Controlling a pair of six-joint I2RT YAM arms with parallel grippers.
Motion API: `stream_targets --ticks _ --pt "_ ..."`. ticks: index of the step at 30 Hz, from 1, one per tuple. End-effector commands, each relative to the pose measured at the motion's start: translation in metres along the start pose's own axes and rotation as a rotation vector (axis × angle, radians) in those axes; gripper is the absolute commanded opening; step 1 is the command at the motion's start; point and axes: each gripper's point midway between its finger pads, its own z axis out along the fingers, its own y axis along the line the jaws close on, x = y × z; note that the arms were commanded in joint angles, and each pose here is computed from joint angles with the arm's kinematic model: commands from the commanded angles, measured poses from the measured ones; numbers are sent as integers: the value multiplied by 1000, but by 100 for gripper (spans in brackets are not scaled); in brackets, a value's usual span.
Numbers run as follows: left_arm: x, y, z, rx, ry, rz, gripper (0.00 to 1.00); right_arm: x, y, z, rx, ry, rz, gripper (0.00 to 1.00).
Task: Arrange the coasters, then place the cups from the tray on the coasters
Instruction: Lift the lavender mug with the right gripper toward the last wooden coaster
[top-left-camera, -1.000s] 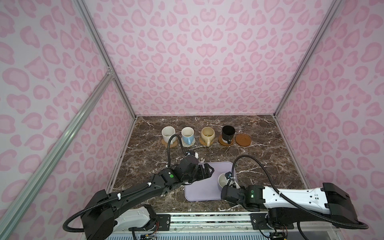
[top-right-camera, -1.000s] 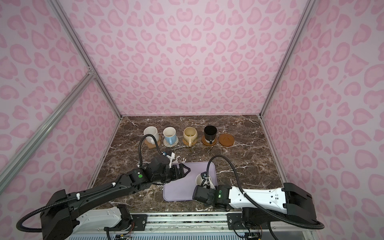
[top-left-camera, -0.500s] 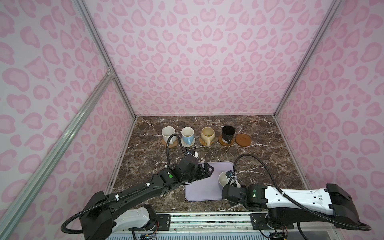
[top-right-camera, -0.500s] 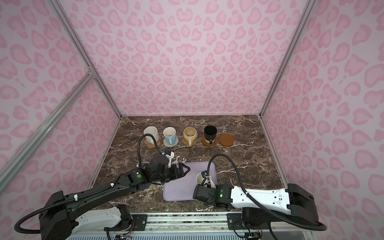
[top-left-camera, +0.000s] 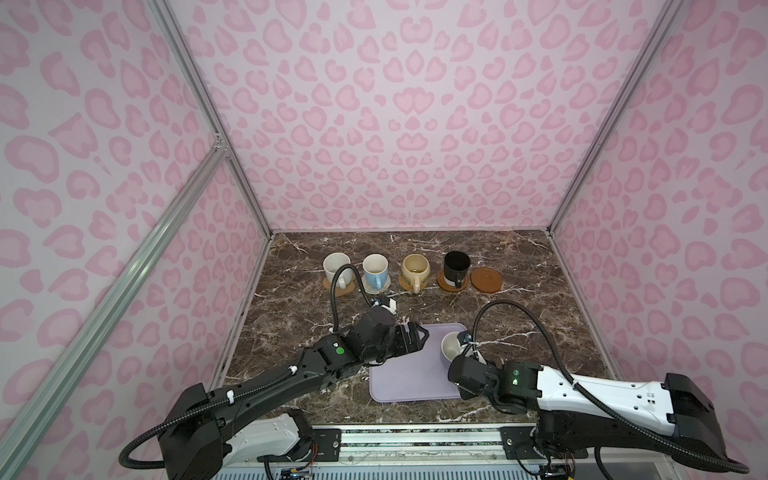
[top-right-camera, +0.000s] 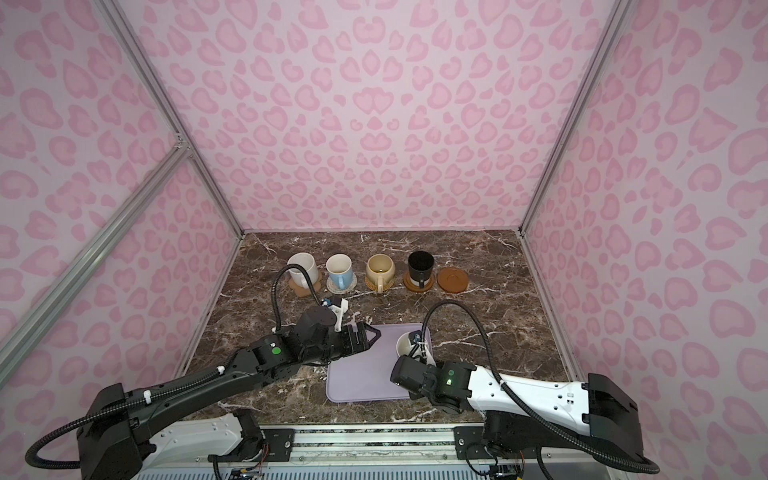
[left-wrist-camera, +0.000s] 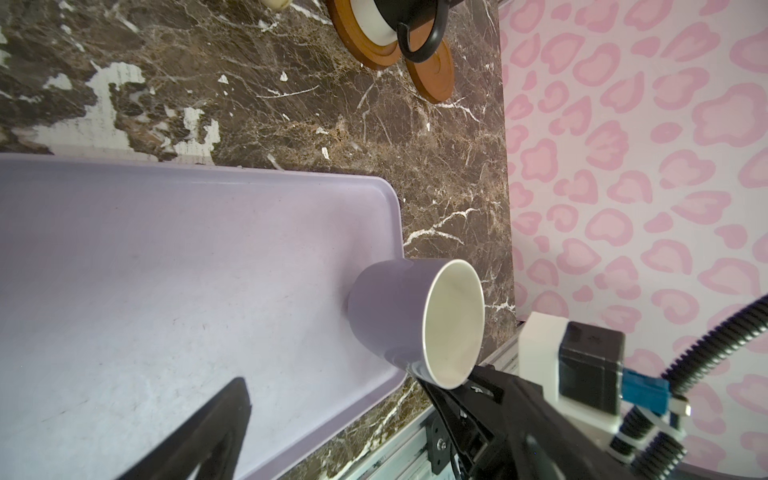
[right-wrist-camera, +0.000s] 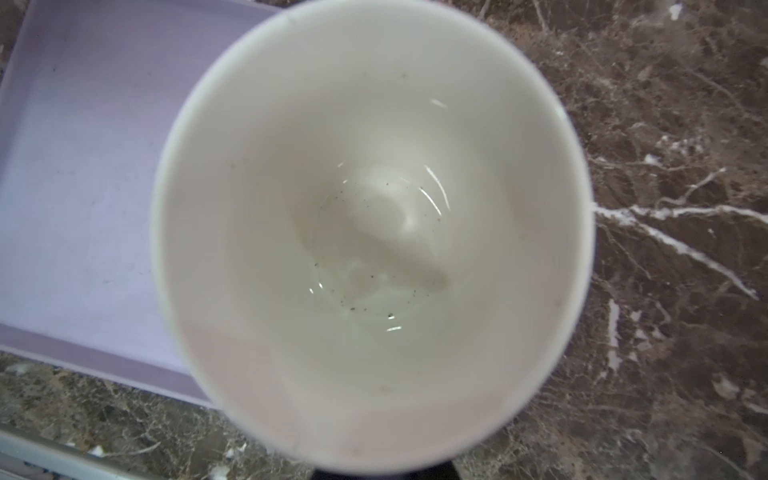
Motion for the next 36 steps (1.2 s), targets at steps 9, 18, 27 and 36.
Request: stream_targets --ticks 9,18,27,36 --pt "-21 -34 -2 39 -29 57 97 -46 -13 -10 1 -99 40 0" --pt "-39 -49 0 49 -39 72 97 -78 -29 -17 -25 -113 87 0" --pt "-72 -78 1 85 -62 105 97 -119 -47 -24 -20 -137 128 0" --pt "-94 -99 17 90 -71 126 97 -153 -70 -25 -18 -168 179 0"
